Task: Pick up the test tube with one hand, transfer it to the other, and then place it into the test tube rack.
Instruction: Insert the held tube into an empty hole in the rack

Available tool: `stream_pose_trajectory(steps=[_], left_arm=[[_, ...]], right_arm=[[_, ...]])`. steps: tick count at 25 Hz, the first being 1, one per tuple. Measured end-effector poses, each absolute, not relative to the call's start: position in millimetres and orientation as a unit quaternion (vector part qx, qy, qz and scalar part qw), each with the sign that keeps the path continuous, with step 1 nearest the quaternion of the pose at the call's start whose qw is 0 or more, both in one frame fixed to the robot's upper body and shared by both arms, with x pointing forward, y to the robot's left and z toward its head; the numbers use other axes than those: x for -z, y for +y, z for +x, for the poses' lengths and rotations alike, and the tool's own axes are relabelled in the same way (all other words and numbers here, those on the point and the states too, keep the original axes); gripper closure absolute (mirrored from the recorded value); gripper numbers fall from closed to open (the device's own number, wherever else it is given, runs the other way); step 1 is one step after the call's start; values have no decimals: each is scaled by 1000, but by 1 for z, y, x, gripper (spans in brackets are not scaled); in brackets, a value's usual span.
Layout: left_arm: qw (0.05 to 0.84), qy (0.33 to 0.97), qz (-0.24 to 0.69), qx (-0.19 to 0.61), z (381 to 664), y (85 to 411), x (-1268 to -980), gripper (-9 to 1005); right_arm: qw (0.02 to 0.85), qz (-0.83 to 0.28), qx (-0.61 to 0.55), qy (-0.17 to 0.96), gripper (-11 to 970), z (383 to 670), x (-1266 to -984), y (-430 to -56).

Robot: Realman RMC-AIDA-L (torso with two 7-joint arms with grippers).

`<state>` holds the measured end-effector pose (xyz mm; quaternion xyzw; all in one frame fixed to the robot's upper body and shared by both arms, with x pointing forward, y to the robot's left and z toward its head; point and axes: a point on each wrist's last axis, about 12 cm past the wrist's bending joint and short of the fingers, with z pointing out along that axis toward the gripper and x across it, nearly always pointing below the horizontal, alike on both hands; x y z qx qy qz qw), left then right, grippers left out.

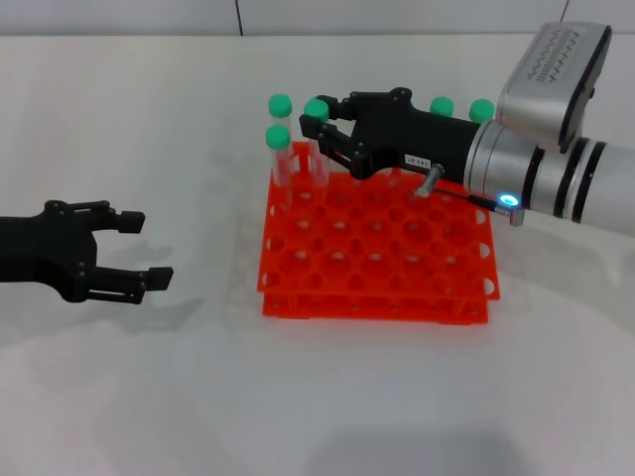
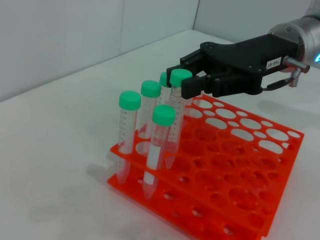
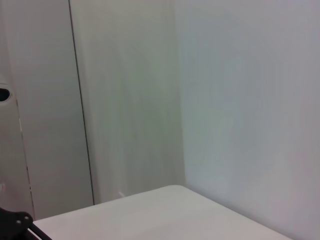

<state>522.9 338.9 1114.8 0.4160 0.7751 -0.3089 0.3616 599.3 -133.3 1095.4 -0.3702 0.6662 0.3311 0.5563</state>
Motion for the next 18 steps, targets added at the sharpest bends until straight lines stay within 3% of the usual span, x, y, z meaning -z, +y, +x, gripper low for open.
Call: stream_pose_trajectory(steps=[18], left_arm=[[353,777,421,308,523,336,-1113,102]], right_arm=[[553,-373,-328,669,695,596,-1091,-135]])
